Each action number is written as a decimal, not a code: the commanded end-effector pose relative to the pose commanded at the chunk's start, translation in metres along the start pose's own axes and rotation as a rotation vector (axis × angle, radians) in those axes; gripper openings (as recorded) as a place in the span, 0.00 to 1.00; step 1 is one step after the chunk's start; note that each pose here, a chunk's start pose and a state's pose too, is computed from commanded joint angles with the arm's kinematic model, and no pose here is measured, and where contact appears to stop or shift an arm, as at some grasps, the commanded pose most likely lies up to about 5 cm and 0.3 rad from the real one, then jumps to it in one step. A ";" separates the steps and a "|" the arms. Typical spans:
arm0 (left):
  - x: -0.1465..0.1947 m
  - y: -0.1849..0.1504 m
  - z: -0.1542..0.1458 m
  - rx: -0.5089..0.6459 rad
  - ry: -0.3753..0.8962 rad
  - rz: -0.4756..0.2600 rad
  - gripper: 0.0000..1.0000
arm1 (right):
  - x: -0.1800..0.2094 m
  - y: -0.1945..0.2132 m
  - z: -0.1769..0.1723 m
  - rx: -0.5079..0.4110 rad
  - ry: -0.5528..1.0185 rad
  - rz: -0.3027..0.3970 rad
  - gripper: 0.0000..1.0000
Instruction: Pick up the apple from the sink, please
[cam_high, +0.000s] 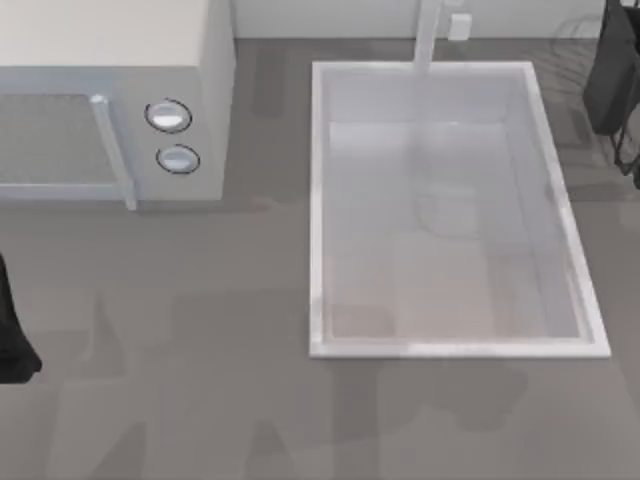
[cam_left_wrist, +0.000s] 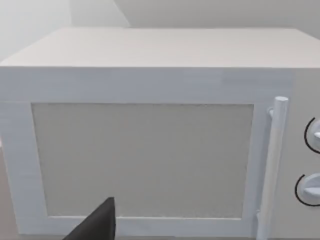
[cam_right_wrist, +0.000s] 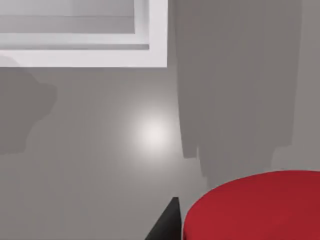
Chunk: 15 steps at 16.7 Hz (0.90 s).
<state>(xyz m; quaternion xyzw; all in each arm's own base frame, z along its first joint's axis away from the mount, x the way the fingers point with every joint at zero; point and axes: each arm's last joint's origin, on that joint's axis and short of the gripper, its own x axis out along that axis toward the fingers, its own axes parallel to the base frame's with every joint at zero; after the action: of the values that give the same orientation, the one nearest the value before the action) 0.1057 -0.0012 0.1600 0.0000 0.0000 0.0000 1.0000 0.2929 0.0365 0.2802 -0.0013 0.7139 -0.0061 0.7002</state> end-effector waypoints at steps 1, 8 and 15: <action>0.000 0.000 0.000 0.000 0.000 0.000 1.00 | 0.004 -0.014 -0.012 0.001 0.003 0.002 0.00; 0.000 0.000 0.000 0.000 0.000 0.000 1.00 | 0.012 -0.050 -0.052 0.003 -0.019 0.011 0.00; 0.000 0.000 0.000 0.000 0.000 0.000 1.00 | 0.042 -0.049 -0.047 0.002 -0.011 0.010 0.00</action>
<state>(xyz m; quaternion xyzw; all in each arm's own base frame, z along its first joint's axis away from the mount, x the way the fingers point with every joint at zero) 0.1057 -0.0012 0.1600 0.0000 0.0000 0.0000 1.0000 0.2448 -0.0123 0.2399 0.0032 0.7101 -0.0032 0.7041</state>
